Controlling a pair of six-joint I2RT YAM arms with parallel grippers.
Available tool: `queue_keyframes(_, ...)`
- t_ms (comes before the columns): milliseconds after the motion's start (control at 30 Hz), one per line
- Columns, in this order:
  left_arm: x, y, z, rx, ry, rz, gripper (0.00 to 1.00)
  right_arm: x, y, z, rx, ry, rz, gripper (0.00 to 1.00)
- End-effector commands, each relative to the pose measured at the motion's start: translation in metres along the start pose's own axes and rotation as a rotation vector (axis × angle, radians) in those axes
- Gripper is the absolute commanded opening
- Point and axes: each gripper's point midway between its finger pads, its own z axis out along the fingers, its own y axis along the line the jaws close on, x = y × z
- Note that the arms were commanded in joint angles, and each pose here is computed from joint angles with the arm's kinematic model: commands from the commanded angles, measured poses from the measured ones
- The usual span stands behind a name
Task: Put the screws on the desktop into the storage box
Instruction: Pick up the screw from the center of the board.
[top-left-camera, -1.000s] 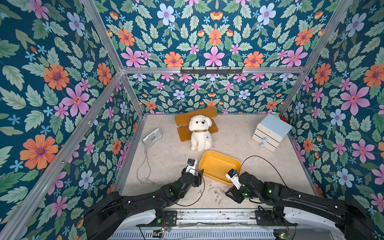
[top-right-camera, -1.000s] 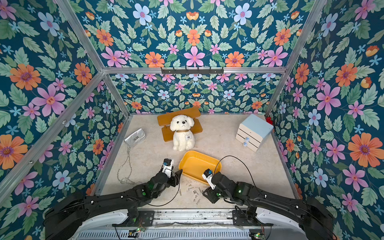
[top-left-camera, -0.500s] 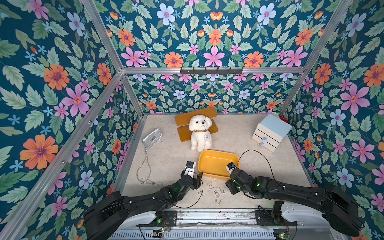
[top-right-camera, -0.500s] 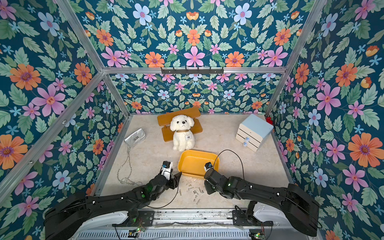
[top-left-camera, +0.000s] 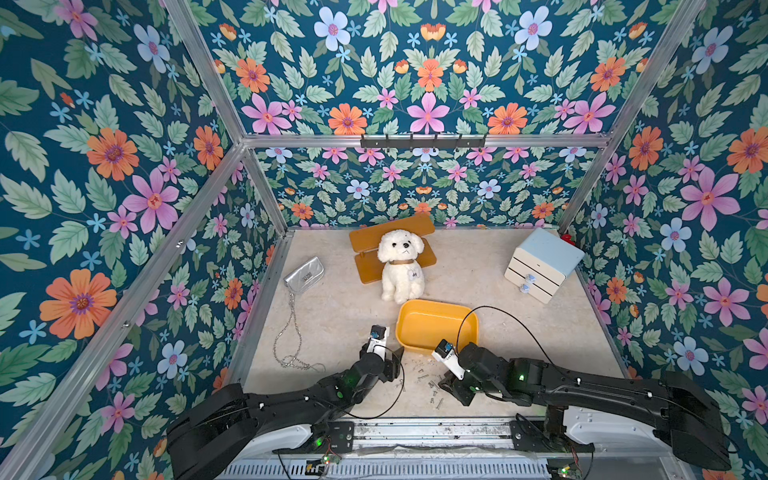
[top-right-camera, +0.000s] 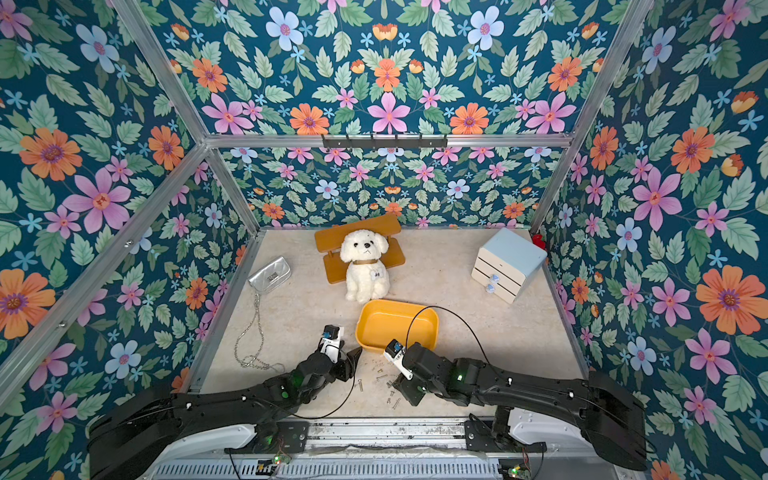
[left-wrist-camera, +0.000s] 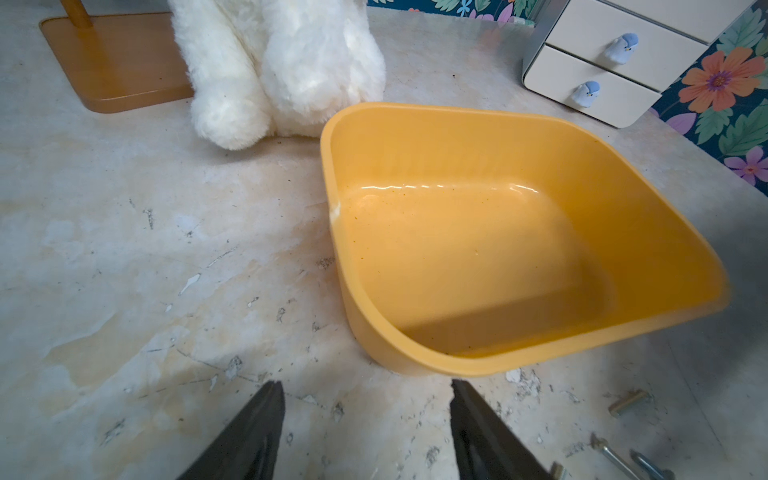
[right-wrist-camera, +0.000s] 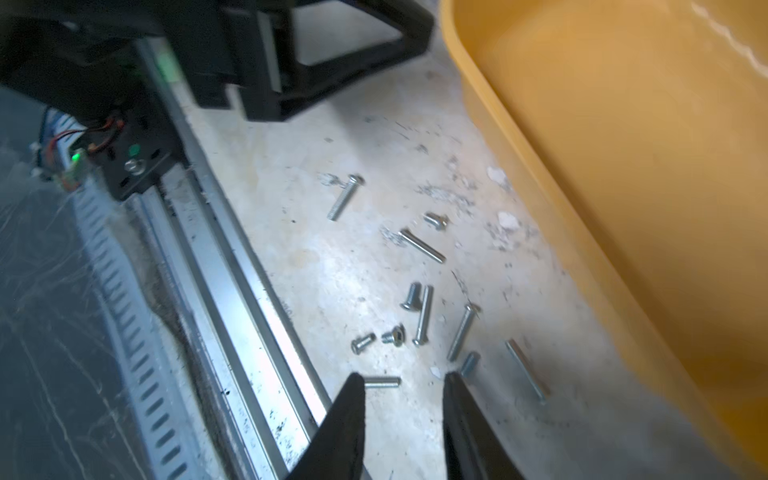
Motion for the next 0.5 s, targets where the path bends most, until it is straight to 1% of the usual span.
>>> queue_keyframes(0,-0.010,-0.001,0.000,-0.004,-0.038,0.001,0.69,0.007,0.023,0.000,-0.139,-0.028,-0.408,0.37)
queue_keyframes(67,-0.013,-0.004,0.001,0.011,-0.046,0.001,0.69,0.006,0.019,-0.002,-0.118,-0.009,-0.460,0.38)
queue_keyframes(167,-0.011,-0.006,0.002,0.016,-0.039,0.012,0.70,0.013,0.031,-0.007,-0.189,0.069,-0.489,0.38)
queue_keyframes(200,-0.010,-0.005,0.002,0.015,-0.038,0.013,0.70,0.017,0.030,-0.006,-0.189,0.089,-0.506,0.38)
queue_keyframes(367,-0.006,-0.001,0.001,0.006,-0.042,0.016,0.71,0.036,0.028,0.005,-0.220,0.187,-0.587,0.37)
queue_keyframes(467,-0.005,0.001,0.001,0.000,-0.041,0.019,0.71,0.047,0.026,0.013,-0.233,0.248,-0.614,0.34)
